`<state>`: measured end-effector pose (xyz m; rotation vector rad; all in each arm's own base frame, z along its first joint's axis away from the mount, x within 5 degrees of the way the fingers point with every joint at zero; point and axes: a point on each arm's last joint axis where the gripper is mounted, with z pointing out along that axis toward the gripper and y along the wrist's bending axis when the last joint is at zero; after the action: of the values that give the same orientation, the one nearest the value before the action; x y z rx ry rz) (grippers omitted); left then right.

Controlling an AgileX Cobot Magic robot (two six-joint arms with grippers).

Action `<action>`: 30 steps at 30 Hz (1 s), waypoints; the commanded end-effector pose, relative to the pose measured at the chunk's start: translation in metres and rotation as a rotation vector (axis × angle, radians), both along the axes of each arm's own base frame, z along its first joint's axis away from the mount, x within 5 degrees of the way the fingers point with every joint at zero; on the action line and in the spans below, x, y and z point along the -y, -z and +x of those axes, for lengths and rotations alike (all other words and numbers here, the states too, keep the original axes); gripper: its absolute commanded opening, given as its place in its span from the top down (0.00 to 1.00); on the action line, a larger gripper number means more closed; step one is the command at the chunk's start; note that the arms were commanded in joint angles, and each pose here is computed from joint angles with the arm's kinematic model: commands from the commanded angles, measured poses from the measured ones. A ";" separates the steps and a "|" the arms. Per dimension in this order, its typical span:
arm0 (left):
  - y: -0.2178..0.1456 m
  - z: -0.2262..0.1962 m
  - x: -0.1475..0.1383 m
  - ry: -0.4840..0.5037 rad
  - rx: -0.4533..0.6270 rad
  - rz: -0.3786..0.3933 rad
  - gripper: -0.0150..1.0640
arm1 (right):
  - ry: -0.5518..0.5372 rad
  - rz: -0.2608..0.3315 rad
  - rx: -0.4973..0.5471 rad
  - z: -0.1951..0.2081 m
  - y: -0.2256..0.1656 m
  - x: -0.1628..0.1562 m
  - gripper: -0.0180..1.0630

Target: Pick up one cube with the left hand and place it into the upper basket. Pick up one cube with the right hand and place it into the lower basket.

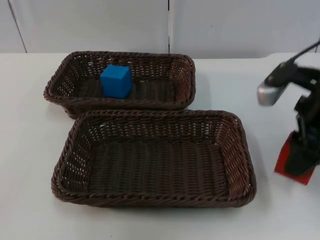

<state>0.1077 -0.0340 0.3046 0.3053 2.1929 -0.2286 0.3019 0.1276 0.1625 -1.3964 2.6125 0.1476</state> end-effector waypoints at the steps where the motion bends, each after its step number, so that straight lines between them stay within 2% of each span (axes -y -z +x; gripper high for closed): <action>1: -0.001 -0.001 0.001 0.002 0.014 -0.015 0.18 | -0.001 0.017 0.063 -0.007 -0.029 0.001 0.98; 2: -0.001 -0.001 0.001 0.002 0.014 -0.015 0.18 | -0.001 0.017 0.063 -0.007 -0.029 0.001 0.98; 6: -0.001 -0.001 0.001 0.002 0.014 -0.015 0.18 | 0.066 0.077 0.168 -0.018 -0.070 0.005 0.98; 11: -0.001 -0.001 0.001 0.002 0.014 -0.015 0.18 | 0.104 0.113 0.221 -0.026 -0.091 0.009 0.98; 23: -0.001 -0.001 0.001 0.003 0.009 -0.023 0.18 | 0.106 0.123 0.227 -0.028 -0.096 0.009 0.98; 30: -0.001 -0.001 0.001 0.003 0.011 -0.023 0.18 | 0.147 0.132 0.216 -0.028 -0.096 0.009 0.98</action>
<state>0.1076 -0.0344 0.3047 0.3017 2.1933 -0.2375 0.2758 0.1172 0.2536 -1.1207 2.4739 0.1311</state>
